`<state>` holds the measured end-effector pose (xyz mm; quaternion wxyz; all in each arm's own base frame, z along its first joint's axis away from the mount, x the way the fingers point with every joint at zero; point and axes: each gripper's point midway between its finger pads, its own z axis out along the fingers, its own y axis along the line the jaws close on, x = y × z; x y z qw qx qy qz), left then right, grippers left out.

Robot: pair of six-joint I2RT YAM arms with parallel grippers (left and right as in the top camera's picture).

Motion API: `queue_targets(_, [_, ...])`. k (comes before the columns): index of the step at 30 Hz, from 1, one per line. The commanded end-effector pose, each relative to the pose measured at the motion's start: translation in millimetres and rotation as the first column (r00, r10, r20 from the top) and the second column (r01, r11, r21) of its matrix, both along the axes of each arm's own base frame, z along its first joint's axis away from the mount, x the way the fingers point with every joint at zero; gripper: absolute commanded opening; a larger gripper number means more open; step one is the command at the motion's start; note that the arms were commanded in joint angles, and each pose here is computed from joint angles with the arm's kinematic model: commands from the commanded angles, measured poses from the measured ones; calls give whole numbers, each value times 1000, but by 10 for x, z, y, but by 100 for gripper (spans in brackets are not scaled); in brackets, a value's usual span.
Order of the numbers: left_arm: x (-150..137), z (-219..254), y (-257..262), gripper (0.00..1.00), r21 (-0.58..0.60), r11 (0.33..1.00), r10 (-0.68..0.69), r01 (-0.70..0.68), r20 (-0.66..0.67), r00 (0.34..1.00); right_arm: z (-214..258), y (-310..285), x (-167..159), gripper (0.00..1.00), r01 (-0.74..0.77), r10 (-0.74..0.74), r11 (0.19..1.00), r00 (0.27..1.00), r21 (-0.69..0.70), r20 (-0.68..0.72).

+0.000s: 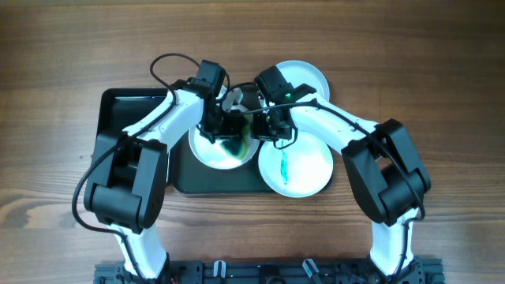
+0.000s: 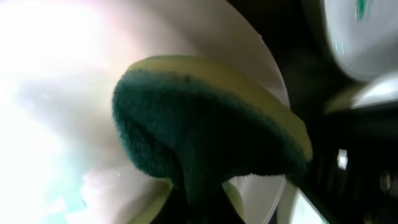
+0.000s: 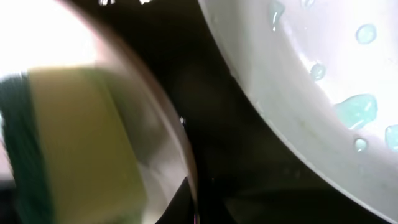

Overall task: Clean dirty plates on tray and stack at the side
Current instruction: 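Scrub the left plate with the sponge while right gripper holds its rim, then lift the scrubbed plate with the right gripper and carry it right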

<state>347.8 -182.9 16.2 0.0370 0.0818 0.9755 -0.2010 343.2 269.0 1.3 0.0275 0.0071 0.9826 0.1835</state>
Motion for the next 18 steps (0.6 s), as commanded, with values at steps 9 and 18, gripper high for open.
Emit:
queue_targets(9, [271,99,1215,4,552,672,414,-494,273,868,-212,-144,-83,4,15,-17,998,999,-67,-34])
queue_targets(18, [189,1032,1400,4,543,685,453,-486,206,868,-169,-119,-63,4,-14,13,998,1000,-57,-18])
